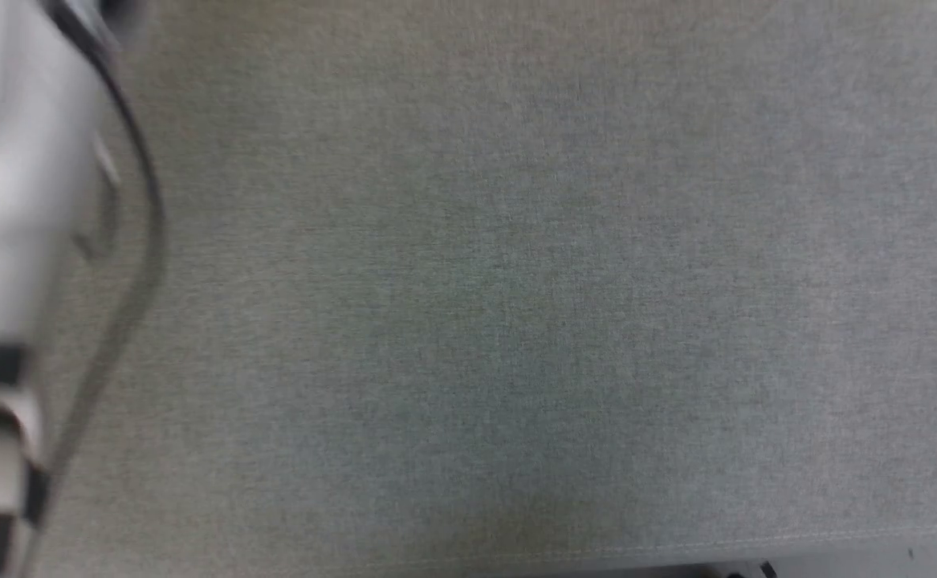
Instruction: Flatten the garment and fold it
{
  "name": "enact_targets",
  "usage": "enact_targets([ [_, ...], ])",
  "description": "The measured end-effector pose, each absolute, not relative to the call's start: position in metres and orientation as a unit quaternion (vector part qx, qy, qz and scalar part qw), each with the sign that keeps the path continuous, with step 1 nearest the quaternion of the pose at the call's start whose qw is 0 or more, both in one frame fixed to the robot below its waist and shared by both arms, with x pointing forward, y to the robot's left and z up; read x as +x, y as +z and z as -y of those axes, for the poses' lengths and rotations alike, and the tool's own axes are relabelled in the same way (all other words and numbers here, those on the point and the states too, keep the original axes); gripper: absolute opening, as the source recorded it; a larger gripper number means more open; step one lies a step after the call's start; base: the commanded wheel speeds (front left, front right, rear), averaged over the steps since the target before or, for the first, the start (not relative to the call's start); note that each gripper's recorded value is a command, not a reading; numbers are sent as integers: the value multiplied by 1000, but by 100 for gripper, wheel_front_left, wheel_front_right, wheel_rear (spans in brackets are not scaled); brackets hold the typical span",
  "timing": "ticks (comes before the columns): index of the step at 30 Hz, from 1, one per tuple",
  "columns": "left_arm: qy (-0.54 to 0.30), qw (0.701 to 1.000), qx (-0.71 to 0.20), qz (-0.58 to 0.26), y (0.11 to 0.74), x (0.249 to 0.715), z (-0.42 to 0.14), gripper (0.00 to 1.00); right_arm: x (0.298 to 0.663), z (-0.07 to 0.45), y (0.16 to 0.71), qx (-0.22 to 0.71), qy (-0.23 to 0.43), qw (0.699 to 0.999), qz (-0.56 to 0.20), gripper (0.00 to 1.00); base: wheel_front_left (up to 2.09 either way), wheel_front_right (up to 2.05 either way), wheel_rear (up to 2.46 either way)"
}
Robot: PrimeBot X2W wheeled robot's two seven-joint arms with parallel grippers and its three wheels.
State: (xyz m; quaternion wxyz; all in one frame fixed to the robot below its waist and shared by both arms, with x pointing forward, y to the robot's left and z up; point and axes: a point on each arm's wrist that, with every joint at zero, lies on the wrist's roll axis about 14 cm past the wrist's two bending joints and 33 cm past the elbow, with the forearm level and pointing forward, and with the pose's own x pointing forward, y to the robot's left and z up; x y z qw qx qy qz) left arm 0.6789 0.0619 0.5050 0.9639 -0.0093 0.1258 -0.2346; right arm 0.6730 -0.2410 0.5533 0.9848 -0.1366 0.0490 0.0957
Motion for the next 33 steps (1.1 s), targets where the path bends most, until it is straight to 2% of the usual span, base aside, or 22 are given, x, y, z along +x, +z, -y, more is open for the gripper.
enact_targets([
  [6,-265,930,-11,-254,419,578,-50,0,604,250,477,-143,114,969,-167,0,0,0,0],
  [9,-275,917,-8,-290,402,531,-48,0,566,252,453,-143,127,957,-217,0,0,0,0],
  [14,-276,912,-10,-304,408,480,-50,0,508,260,435,-132,131,941,-283,0,0,0,0],
  [19,-273,915,-4,-296,424,447,-55,0,457,259,425,-126,140,923,-336,0,0,0,0],
  [33,-288,901,-35,-324,434,331,-49,0,333,274,415,-105,139,881,-439,0,0,0,0],
])
